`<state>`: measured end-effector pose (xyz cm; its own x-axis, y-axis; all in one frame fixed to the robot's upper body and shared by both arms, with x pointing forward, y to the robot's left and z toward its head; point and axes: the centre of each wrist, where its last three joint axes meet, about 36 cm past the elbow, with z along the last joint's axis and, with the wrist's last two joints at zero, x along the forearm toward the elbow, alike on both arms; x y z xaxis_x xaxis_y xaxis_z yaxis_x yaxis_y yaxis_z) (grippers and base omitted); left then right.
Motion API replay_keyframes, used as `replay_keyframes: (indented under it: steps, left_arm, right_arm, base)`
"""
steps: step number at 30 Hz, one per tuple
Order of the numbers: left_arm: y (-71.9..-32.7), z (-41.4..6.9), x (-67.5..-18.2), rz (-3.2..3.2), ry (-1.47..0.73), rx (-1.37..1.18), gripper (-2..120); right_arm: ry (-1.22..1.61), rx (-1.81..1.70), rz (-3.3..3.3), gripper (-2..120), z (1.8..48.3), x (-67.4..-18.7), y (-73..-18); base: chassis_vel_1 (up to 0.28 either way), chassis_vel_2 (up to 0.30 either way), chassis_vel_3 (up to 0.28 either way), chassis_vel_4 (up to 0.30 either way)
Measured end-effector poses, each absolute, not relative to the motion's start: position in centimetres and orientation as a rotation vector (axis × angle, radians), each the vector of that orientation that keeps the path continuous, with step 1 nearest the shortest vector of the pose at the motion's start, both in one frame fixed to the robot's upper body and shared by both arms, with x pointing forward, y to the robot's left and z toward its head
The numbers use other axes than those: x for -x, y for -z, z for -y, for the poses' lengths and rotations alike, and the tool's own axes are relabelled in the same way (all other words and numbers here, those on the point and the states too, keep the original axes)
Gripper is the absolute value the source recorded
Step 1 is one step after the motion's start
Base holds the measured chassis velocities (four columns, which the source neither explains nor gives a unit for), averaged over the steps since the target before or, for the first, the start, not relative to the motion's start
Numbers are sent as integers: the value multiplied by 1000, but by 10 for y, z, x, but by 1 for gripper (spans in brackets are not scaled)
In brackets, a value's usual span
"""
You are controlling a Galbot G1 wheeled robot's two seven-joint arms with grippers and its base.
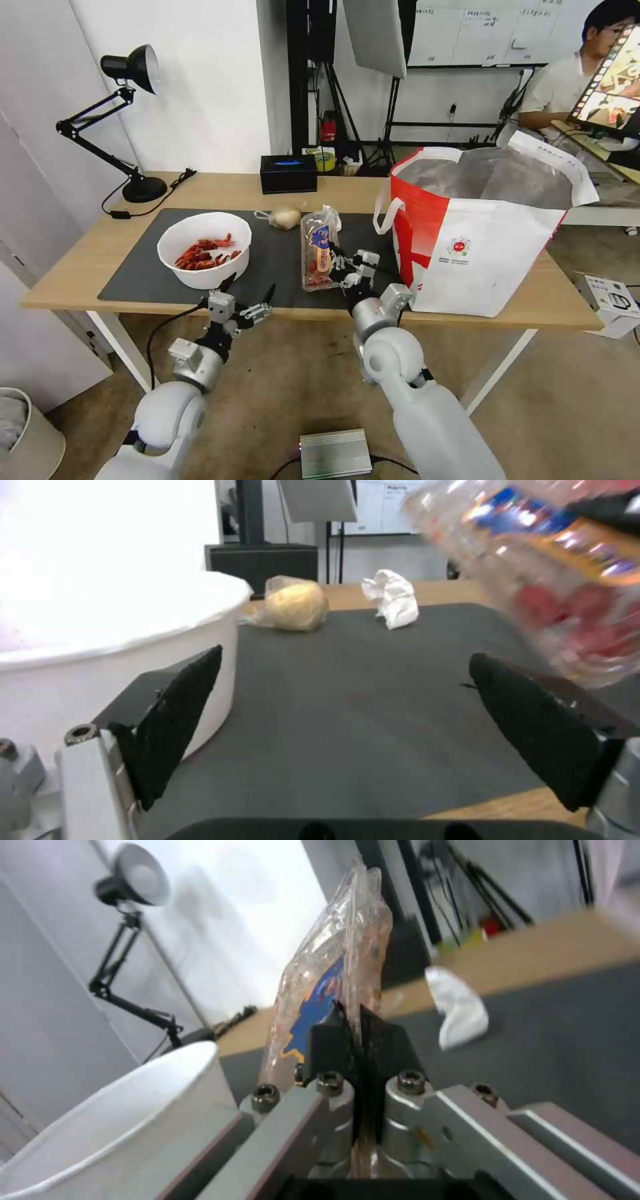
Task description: Pick up the trash from the table and place it into the takeout bag.
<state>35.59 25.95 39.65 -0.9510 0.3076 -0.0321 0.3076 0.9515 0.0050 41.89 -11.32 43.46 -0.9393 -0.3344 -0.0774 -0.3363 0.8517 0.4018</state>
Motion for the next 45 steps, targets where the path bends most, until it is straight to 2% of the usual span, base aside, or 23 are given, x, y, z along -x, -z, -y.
replay_keyframes:
  steps: [11,14,29,33,35,45]
  left_arm:
    - [-401,-270,-340,-3084,-2,-444,100]
    - [-400,-272,-335,-3087,0,-436,100]
    - [-397,-270,-336,-3090,7,-442,100]
    - [-395,-269,-336,-3093,8,-447,100]
    - [-393,-266,-339,-3093,18,-451,100]
    - [-390,-263,-340,-3095,34,-452,100]
  right_arm:
    - [-455,622,-2881,0,146,-393,-452]
    - [-389,641,-2800,0,167,-387,-462]
    - [-376,600,-2657,0,220,-372,-517]
    - [-371,580,-2626,0,233,-375,-535]
    - [-355,506,-2585,0,262,-393,-579]
    - [-501,347,-2633,0,294,-408,-610]
  base:
    - [0,0,0,0]
    - [0,0,0,0]
    - [0,0,0,0]
    - [0,0,0,0]
    - [0,0,0,0]
    - [0,0,0,0]
